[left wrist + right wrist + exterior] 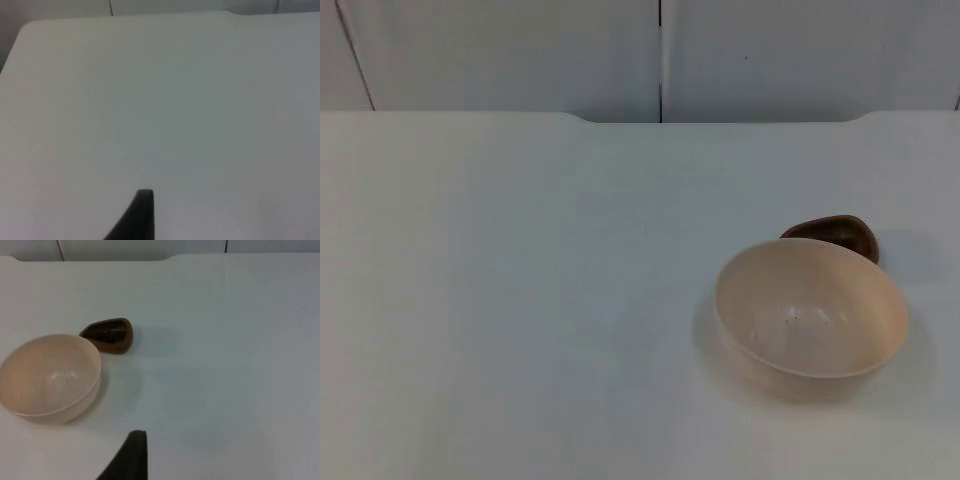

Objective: Pick up the bowl with the left hand and pour the coffee beans from the cup into the bowl with the right hand.

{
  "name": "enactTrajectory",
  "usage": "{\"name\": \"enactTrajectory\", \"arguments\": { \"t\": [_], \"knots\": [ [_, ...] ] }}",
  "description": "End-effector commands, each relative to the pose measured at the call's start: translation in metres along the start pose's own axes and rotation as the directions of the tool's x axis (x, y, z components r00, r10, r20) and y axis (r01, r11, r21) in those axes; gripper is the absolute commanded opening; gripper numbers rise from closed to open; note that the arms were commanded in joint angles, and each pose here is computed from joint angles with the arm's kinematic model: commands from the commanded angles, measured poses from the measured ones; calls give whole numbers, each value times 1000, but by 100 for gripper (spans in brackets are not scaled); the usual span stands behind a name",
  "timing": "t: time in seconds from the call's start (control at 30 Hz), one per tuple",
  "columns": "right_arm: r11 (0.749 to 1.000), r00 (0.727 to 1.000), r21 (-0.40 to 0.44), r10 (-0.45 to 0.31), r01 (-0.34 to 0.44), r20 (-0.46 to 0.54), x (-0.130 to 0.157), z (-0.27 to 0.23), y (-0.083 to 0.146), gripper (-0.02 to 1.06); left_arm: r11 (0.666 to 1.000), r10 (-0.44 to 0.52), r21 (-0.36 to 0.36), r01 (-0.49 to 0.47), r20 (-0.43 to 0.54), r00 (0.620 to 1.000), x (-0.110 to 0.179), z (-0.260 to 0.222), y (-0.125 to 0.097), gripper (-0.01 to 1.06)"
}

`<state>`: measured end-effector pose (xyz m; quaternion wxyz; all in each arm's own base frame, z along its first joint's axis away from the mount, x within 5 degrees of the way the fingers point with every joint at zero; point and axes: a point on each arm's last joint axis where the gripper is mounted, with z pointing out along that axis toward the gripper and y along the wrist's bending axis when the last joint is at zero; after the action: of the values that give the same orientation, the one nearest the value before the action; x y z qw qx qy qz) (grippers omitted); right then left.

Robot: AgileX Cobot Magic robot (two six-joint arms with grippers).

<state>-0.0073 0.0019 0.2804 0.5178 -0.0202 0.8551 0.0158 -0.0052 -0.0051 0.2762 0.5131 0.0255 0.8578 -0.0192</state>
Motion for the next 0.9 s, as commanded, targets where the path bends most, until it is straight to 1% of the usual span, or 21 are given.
{"name": "enactTrajectory", "arguments": {
  "t": [0.0, 0.1, 0.13, 0.3, 0.5, 0.63, 0.7, 0.73, 0.87],
  "knots": [
    [1000, 1000, 5, 4, -4, 7, 0, 0, 0, 105, 1000, -5, -5, 5, 16, 1000, -6, -3, 0, 105],
    [1000, 1000, 5, 4, -4, 7, 0, 0, 0, 105, 1000, -2, -10, 2, 22, 1000, -19, -7, 1, 105],
    [1000, 1000, 5, 4, -4, 7, 0, 0, 0, 105, 1000, -2, -10, 2, 22, 1000, -19, -7, 1, 105],
    [1000, 1000, 5, 4, -4, 7, 0, 0, 0, 105, 1000, -2, -6, 3, 69, 998, -37, -20, 0, 105],
    [1000, 1000, 5, 4, -4, 7, 0, 0, 0, 105, 1000, -1, -7, 2, 104, 995, -42, -24, 0, 105],
    [1000, 1000, 5, 4, -4, 7, 0, 0, 0, 105, 1000, -8, 1, 7, 172, 985, -48, -25, -1, 105],
    [1000, 1000, 5, 4, -4, 7, 0, 0, 0, 105, 1000, -14, 10, 13, 185, 983, -50, -25, -1, 105],
    [1000, 1000, 5, 4, -4, 7, 0, 0, 0, 105, 1000, -20, 18, 17, 188, 982, -52, -23, -2, 105],
    [1000, 1000, 5, 4, -4, 7, 0, 0, 0, 105, 999, -30, 28, 27, 142, 989, -60, -14, -2, 105]
  ]
}}
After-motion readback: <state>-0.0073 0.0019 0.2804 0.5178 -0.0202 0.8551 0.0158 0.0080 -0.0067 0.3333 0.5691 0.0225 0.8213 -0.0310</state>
